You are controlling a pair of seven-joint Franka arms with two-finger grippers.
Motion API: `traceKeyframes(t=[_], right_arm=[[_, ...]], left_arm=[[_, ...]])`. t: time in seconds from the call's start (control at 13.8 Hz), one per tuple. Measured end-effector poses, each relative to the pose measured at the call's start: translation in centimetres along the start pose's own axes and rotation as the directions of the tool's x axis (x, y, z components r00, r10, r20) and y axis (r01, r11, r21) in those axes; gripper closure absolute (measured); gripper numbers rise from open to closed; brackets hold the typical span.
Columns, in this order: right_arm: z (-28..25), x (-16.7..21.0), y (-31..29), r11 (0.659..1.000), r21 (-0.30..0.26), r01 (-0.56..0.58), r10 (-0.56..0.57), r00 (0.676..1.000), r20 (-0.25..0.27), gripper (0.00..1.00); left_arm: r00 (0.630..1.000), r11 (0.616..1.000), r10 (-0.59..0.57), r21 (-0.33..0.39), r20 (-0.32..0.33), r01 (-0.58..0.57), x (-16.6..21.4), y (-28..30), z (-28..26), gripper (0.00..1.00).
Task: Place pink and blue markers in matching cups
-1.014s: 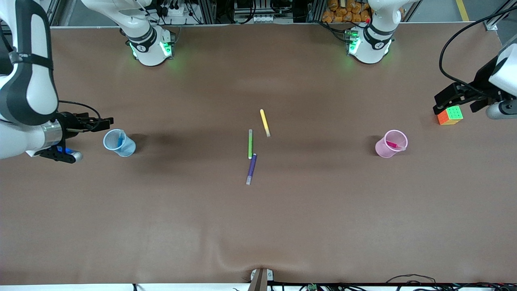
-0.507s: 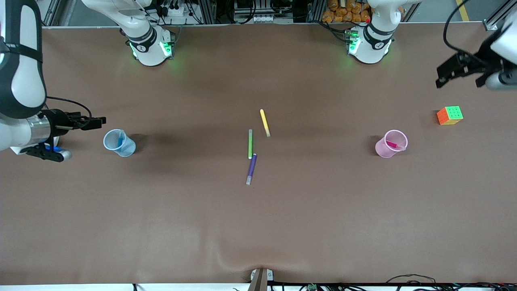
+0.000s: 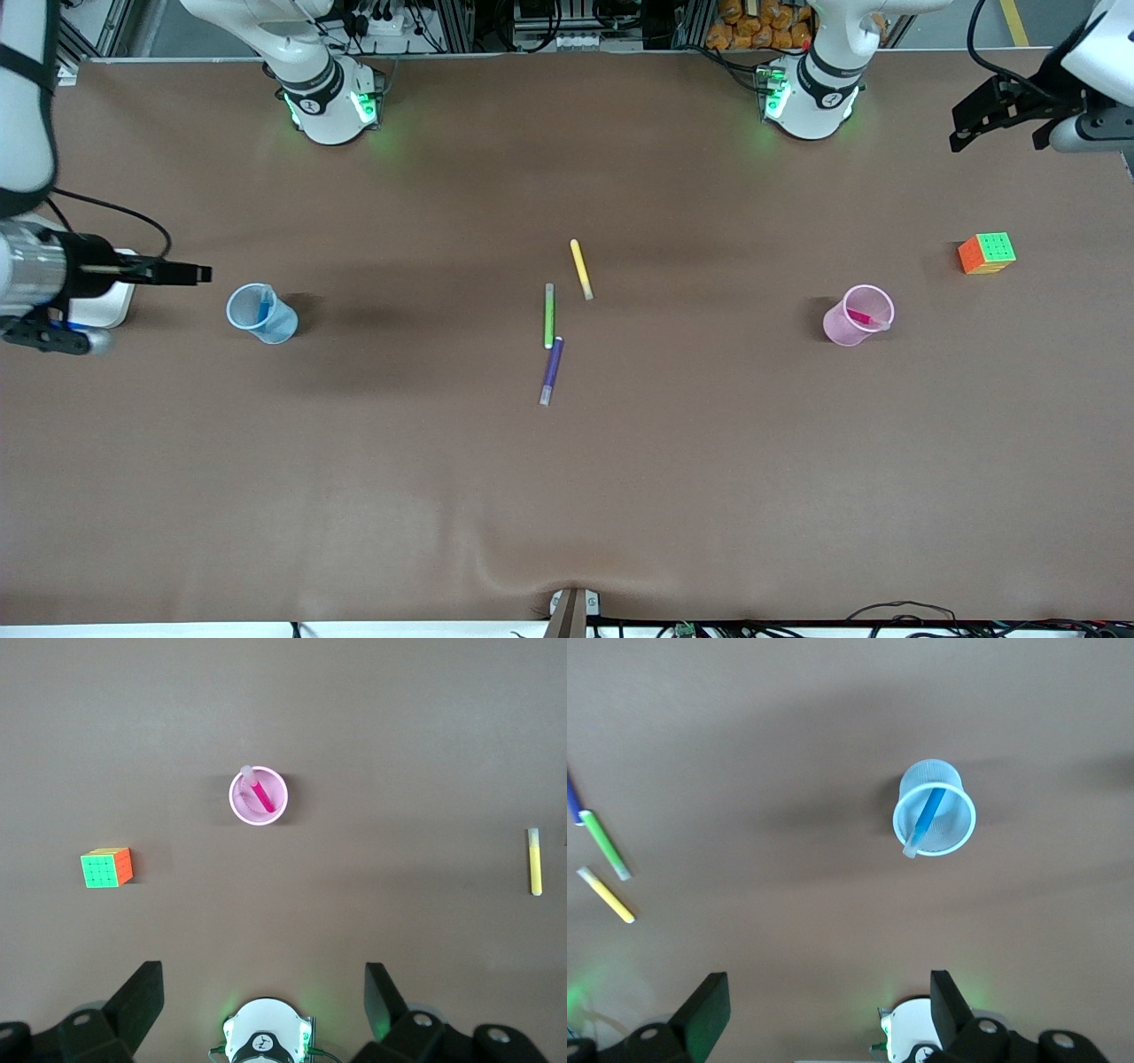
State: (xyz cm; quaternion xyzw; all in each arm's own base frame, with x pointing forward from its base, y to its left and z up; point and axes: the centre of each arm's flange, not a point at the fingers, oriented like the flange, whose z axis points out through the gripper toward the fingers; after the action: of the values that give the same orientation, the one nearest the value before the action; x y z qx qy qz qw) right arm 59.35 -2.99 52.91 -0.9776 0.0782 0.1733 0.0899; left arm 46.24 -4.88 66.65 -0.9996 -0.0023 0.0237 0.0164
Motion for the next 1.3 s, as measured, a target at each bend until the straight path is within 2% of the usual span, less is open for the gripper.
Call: traceKeyframes(t=[0.29,0.51,0.72,0.94,1.3], right_arm=[[-4.3,-4.1,-2.0,0.999,-0.009,0.050,-0.050,0.995,-0.081,0.00],[-6.0,-6.4,-2.4,0.999,-0.025,0.042,-0.044,0.995,-0.086,0.00],[-8.1,-8.9,-2.2,0.999,-0.027,0.031,-0.034,0.991,-0.126,0.00],[-9.3,-11.5,-3.6,0.997,-0.058,0.047,-0.056,0.984,-0.172,0.00],[-9.1,-12.4,-5.7,0.990,-0.121,0.073,-0.099,0.969,-0.224,0.00]], left_arm=[[1.000,1.000,0.001,-0.001,-0.017,-0.001,-0.4,0.0,0.1,0.00],[0.999,1.000,0.000,-0.004,-0.033,-0.001,0.5,0.1,0.2,0.00],[1.000,1.000,-0.006,-0.004,-0.028,0.005,1.2,0.0,0.4,0.00],[1.000,1.000,-0.013,-0.004,-0.027,0.013,1.3,-0.2,0.5,0.00],[0.999,1.000,-0.025,-0.003,-0.026,0.025,1.4,-0.8,0.5,0.00]])
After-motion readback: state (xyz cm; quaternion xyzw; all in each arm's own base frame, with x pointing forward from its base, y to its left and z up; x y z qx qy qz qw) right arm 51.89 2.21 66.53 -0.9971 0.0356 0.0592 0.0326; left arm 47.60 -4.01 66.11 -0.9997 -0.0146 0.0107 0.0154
